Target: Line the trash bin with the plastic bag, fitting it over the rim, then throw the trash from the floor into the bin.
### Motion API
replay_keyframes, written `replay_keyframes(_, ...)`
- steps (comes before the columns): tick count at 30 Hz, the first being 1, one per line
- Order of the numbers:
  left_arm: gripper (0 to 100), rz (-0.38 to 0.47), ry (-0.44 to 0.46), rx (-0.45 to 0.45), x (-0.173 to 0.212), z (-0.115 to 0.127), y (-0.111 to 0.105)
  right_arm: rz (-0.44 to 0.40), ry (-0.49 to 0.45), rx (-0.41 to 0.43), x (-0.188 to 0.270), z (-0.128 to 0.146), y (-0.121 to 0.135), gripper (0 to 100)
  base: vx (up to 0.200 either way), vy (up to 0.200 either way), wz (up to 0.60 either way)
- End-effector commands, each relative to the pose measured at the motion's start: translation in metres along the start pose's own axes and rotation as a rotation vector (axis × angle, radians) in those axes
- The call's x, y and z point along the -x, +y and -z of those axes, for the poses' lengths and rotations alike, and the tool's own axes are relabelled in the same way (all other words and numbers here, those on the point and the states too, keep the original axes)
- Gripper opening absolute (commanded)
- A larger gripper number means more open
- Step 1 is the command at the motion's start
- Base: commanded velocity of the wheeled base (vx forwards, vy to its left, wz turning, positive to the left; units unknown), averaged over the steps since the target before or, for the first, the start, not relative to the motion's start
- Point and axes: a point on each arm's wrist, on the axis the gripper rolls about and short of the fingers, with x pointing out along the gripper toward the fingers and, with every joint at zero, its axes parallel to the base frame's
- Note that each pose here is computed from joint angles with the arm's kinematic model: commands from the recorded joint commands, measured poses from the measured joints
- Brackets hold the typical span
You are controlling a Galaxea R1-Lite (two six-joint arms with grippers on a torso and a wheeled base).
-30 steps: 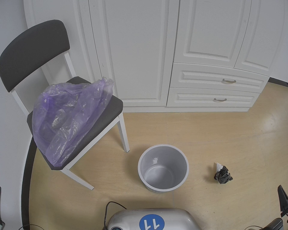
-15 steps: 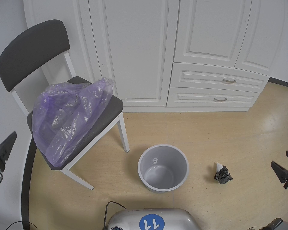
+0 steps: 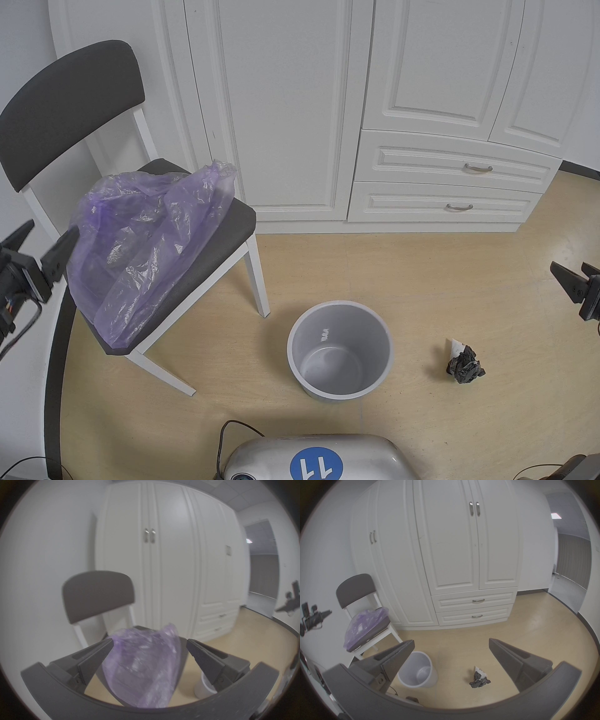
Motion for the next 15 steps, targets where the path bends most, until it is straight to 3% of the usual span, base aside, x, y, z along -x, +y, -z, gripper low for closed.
replay_keyframes(1,100,0.121,0.170,-0.082,0.017,0.051,0.011,0.032,-0.009,-0.079,-0.027,-0.001,0.012,100,0.000,0.000,0.00)
replay_keyframes(2,100,0.126,0.193,-0.124,0.019,0.053,0.010,0.023,-0.008,-0.070,-0.026,-0.001,0.016,100,0.000,0.000,0.00)
replay_keyframes(7,100,0.148,0.284,-0.157,0.028,0.059,0.007,0.001,0.015,-0.049,-0.021,0.006,0.024,100,0.000,0.000,0.00)
replay_keyframes(8,100,0.159,0.343,-0.171,0.032,0.061,0.006,0.004,0.035,-0.038,-0.022,0.011,0.025,100,0.000,0.000,0.00)
replay_keyframes(11,100,0.103,0.439,-0.226,0.040,0.060,0.005,0.009,0.062,-0.029,-0.026,0.016,0.025,100,0.000,0.000,0.00)
replay_keyframes(13,100,0.103,0.439,-0.226,0.040,0.060,0.005,0.009,0.062,-0.029,-0.026,0.016,0.025,100,0.000,0.000,0.00)
replay_keyframes(14,100,0.106,0.544,-0.275,0.043,0.062,-0.003,0.010,0.087,-0.023,-0.031,0.020,0.026,100,0.000,0.000,0.00)
replay_keyframes(15,100,0.118,0.565,-0.280,0.042,0.064,-0.006,0.009,0.094,-0.021,-0.032,0.021,0.027,100,0.000,0.000,0.00)
